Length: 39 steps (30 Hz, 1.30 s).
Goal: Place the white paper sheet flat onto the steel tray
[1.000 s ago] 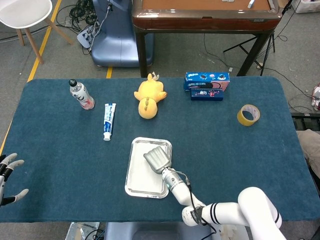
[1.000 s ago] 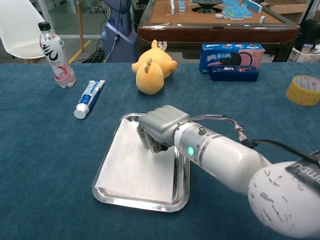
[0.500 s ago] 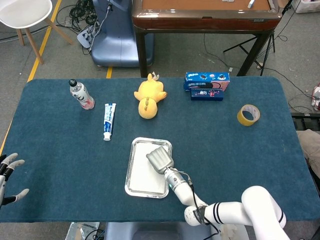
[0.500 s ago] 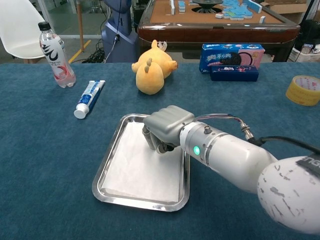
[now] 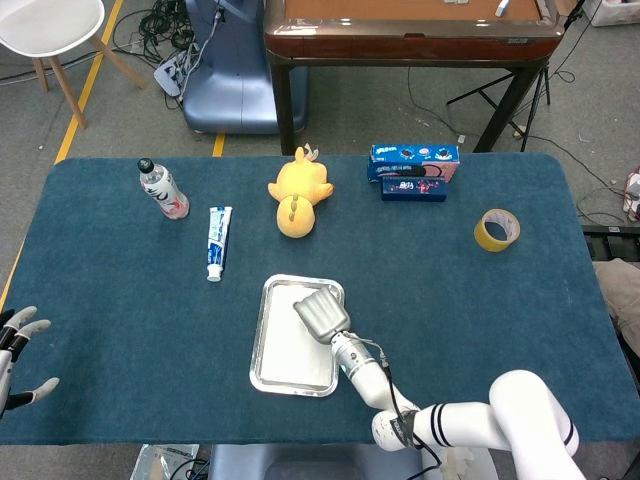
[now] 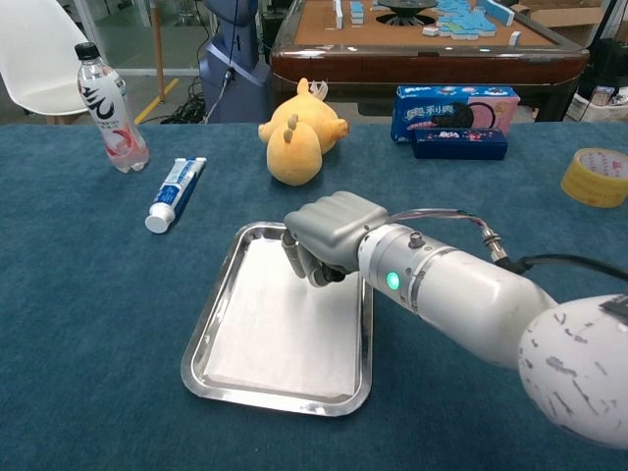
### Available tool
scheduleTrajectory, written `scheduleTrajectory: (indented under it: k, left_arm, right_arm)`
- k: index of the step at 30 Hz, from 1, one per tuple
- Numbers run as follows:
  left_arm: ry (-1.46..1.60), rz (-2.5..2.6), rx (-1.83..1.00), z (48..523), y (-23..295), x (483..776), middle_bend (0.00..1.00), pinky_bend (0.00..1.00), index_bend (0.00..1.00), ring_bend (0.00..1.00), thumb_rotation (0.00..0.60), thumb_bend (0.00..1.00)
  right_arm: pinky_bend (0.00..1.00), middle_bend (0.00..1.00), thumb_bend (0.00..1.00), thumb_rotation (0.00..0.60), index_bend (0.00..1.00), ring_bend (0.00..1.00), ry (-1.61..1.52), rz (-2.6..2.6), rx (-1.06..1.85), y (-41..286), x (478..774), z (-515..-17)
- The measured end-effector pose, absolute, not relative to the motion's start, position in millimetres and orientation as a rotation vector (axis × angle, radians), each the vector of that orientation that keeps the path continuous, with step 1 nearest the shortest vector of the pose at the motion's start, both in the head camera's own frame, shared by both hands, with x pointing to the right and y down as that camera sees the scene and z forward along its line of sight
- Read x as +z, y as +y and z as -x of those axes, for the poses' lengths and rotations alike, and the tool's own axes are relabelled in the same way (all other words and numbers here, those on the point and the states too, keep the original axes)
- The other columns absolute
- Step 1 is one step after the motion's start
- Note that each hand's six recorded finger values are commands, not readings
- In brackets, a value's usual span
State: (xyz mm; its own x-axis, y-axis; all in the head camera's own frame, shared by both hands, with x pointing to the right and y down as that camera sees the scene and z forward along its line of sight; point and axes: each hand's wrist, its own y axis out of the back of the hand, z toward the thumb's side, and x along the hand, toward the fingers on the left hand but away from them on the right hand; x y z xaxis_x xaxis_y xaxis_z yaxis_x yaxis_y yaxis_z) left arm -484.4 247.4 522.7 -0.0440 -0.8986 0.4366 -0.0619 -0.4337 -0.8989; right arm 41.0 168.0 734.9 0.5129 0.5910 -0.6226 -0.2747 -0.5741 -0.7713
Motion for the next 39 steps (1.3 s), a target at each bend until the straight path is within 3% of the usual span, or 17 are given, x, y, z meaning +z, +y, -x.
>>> scheduleTrajectory:
  k: [5, 11, 14, 18, 22, 25, 33, 39]
  left_arm:
    - [1.038, 1.551, -1.562, 483.8, 247.8, 524.9, 0.14, 0.36, 0.26, 0.08, 0.600, 0.02]
    - [1.035, 1.549, -1.572, 484.8, 247.7, 527.5, 0.14, 0.36, 0.26, 0.08, 0.600, 0.02]
    - [1.033, 1.547, -1.575, 484.8, 247.6, 528.5, 0.15, 0.36, 0.26, 0.08, 0.600, 0.02]
    - [1.029, 1.543, -1.583, 485.4, 247.7, 530.3, 0.15, 0.36, 0.26, 0.09, 0.600, 0.02]
    - [1.030, 1.538, -1.587, 485.9, 247.3, 531.1, 0.15, 0.36, 0.26, 0.09, 0.600, 0.02]
    - [1.033, 1.532, -1.586, 486.2, 247.0, 530.2, 0.15, 0.36, 0.26, 0.09, 0.600, 0.02]
    - [1.031, 1.523, -1.571, 484.1, 246.9, 527.6, 0.16, 0.36, 0.26, 0.09, 0.600, 0.02]
    - [1.008, 1.522, -1.547, 477.2, 249.6, 527.1, 0.16, 0.36, 0.26, 0.09, 0.600, 0.02]
  right_arm:
    - [1.00, 1.00, 0.93, 0.600, 0.48, 1.00, -0.298, 1.832, 1.180, 160.4, 726.9, -45.9]
    - [1.00, 1.00, 0.69, 0.600, 0.47, 0.99, -0.342, 1.796, 1.174, 147.0, 713.6, -62.0]
    - [1.00, 0.98, 0.55, 0.600, 0.47, 0.93, -0.348, 1.781, 1.176, 140.7, 705.8, -72.4]
    - [0.97, 0.78, 0.32, 0.600, 0.47, 0.75, -0.328, 1.755, 1.193, 134.0, 695.5, -87.7]
    - [0.84, 0.58, 0.12, 0.600, 0.47, 0.59, -0.291, 1.727, 1.234, 128.5, 684.2, -109.2]
    - [0.71, 0.48, 0.02, 0.600, 0.46, 0.47, -0.274, 1.700, 1.267, 125.0, 674.7, -128.6]
    - [0.41, 0.44, 0.00, 0.600, 0.46, 0.34, -0.246, 1.585, 1.352, 123.2, 644.4, -193.8]
    - [0.38, 0.44, 0.00, 0.600, 0.46, 0.34, -0.279, 1.493, 1.376, 131.8, 617.9, -242.2]
